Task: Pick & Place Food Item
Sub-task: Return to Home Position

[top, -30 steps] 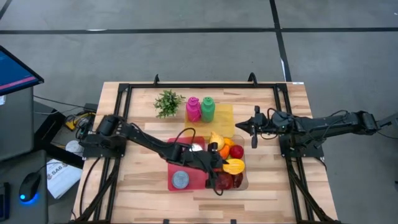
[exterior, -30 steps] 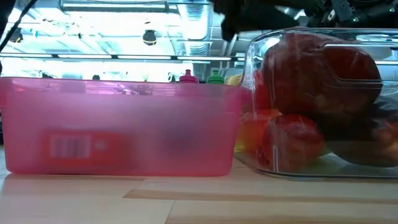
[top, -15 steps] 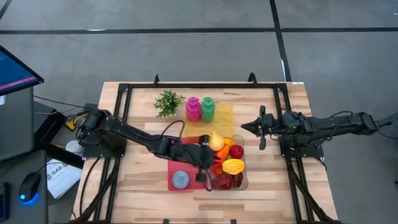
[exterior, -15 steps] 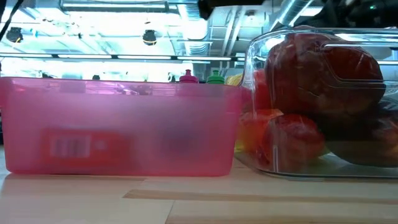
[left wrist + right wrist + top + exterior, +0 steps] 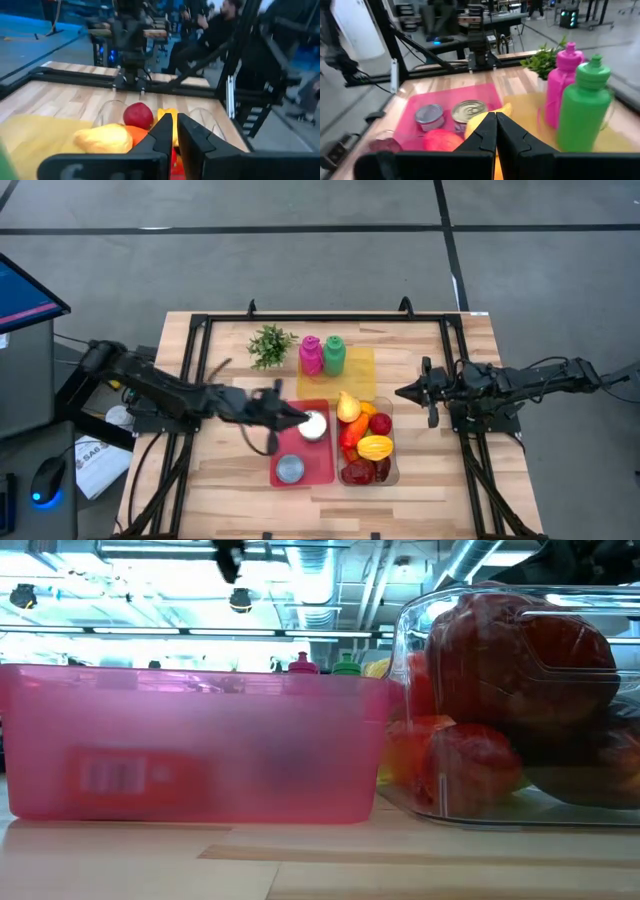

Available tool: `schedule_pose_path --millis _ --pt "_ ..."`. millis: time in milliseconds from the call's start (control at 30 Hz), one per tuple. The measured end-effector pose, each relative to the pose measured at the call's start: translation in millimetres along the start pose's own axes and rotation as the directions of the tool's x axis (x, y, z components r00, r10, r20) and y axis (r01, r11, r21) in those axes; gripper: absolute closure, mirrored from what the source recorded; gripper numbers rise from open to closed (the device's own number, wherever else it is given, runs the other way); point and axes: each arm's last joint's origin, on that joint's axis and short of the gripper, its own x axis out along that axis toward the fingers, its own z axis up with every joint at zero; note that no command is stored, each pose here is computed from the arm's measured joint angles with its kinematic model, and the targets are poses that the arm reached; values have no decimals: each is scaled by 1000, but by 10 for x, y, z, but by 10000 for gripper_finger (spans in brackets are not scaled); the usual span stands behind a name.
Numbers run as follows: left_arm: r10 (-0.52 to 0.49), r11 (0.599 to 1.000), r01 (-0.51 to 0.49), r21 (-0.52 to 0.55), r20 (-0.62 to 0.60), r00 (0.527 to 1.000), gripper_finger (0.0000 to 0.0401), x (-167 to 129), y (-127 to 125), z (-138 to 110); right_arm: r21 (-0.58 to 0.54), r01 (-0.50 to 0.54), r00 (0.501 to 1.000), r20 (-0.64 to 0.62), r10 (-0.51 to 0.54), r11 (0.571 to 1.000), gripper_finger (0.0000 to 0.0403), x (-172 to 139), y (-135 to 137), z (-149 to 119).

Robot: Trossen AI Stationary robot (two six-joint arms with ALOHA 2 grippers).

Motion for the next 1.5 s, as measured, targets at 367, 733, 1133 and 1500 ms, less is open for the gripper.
schedule_pose_path --millis 367,733,1133,1500 --pt "49 984 -76 160 166 985 382 -791 374 -34 12 -6 1000 -8 6 1000 403 3 9 -8" --pt "37 997 -51 64 194 980 382 -1093 795 -276 93 -32 998 63 26 995 403 -63 18 56" --pt "19 997 -31 72 162 987 382 -1622 785 -317 27 -126 966 230 117 992 403 -376 22 167" --pt "12 997 -31 75 248 969 384 -1961 764 -349 7 -119 963 244 113 993 403 -588 -43 103"
